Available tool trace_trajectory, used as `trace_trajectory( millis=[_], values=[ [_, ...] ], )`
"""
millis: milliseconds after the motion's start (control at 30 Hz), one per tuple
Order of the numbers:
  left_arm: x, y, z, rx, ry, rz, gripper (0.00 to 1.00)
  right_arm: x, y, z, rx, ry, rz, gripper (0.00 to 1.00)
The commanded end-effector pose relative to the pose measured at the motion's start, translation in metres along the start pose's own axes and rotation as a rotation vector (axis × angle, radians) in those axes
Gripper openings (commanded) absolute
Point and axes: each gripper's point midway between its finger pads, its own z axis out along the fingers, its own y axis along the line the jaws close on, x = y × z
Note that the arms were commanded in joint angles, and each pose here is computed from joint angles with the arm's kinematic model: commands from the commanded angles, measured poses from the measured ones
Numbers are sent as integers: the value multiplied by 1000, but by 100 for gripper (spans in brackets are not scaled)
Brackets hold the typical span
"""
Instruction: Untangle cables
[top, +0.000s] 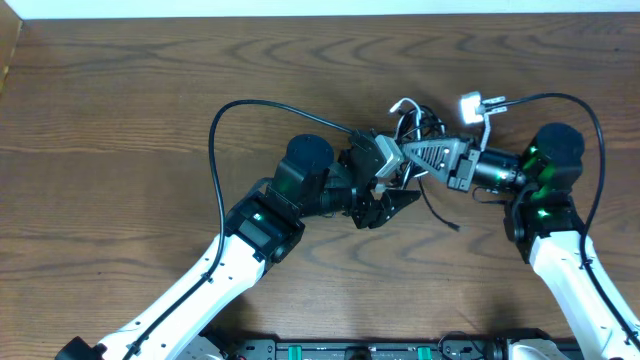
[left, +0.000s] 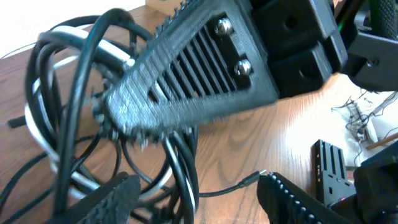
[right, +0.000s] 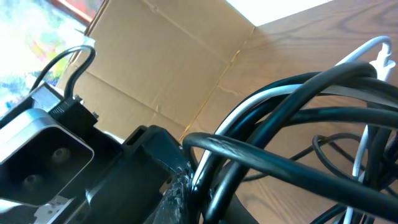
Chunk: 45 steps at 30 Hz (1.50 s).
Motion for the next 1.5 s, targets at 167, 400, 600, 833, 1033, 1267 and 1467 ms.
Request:
trace_trajectory(
  millis=[167, 400, 600, 833, 1033, 1267, 1467],
  values=[
    [-5, -3, -4, -2, -3, 8, 67, -25, -19, -17, 84, -130, 173, 1],
    [0, -4, -4, 0, 15, -4, 67, -45, -36, -26, 133, -279, 473, 1],
    [0, -3, -4, 0, 15, -4, 67, -59, -48, -33, 118, -411, 812, 1],
    [-1, -3, -4, -1, 11, -1, 67, -63, -51, -34, 66, -470, 1088, 1],
    [-10, 0, -1, -8, -29, 25, 66, -62, -44, -24, 32, -467, 1147, 1],
    [-10, 21, 2, -117, -36, 25, 66, -68, -28, -17, -17, -447, 1079, 1],
    [-9, 19, 13, -99, -44, 38, 66, -74, -19, -16, -48, -459, 1034, 1]
  ],
)
